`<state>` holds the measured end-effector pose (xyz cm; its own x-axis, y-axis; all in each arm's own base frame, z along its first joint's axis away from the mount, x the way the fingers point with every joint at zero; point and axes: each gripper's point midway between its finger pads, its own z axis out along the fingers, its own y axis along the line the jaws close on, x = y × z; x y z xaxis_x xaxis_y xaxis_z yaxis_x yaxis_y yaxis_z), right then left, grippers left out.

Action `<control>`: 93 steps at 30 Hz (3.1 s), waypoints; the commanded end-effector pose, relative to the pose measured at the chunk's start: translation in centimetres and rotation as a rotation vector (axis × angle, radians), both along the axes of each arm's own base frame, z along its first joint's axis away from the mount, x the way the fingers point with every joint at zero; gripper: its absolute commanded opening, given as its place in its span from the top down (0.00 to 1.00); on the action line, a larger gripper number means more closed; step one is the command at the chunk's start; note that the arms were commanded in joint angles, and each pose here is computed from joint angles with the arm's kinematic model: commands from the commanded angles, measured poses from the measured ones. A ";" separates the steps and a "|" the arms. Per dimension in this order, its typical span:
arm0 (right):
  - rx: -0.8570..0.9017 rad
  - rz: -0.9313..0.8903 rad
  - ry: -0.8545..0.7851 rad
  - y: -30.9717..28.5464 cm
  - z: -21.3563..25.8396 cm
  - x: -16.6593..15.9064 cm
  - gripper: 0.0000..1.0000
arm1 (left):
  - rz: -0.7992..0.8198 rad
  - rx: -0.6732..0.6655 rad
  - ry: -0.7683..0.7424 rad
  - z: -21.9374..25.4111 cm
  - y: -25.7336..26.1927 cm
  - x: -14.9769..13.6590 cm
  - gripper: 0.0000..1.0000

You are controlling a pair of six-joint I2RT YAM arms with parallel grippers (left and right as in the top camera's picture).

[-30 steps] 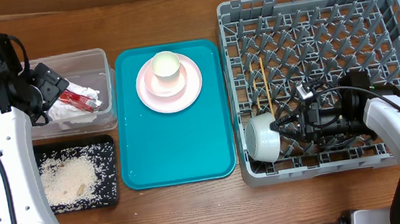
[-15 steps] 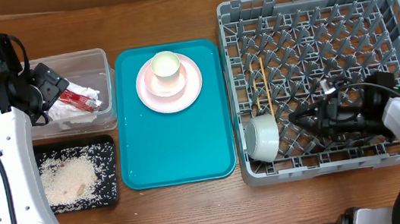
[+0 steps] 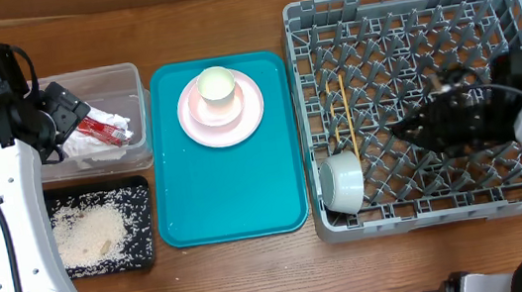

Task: Sort waste into correct bins and load items into the dishwasher
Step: 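Open the right gripper and release the bowl, then lift away, then move the right gripper left to the white cup on the pink plate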

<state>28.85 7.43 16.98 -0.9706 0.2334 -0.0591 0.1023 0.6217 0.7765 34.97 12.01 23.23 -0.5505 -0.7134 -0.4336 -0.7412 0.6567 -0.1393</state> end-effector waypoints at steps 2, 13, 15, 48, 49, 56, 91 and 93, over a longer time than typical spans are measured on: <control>-0.195 0.075 -0.032 2.4 0.3 -0.7 0.94 | 0.016 -0.007 -0.022 0.6 0.0 0.3 0.00; -0.455 0.290 -0.052 8.7 -2.0 -3.8 0.96 | 0.016 -0.007 -0.022 0.6 0.0 0.3 0.00; -0.514 0.287 -0.052 8.9 -2.5 -4.0 0.96 | 0.016 -0.007 -0.022 0.6 0.0 0.3 0.00; -0.771 0.069 -0.054 7.0 -0.6 -1.1 0.92 | 0.016 -0.007 -0.022 0.6 0.0 0.3 0.00; -0.720 0.075 -0.087 8.1 0.5 -0.5 0.91 | 0.016 -0.007 -0.022 0.6 0.0 0.3 0.00; -0.503 0.054 -0.334 12.6 6.7 3.9 0.87 | 0.016 -0.007 -0.022 0.6 0.0 0.3 0.00; -0.576 0.275 -0.984 27.3 -3.0 19.3 0.34 | 0.016 -0.007 -0.022 0.6 0.0 0.3 0.00; -0.573 0.279 -0.988 27.6 -3.0 19.1 0.34 | 0.016 -0.007 -0.022 0.6 0.0 0.3 0.00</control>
<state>47.70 34.02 12.98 -0.4893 -0.2819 -0.8253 -0.5702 0.8195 0.0581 35.00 11.95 23.24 -0.5511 -0.7138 -0.4323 -0.7400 0.6574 -0.1421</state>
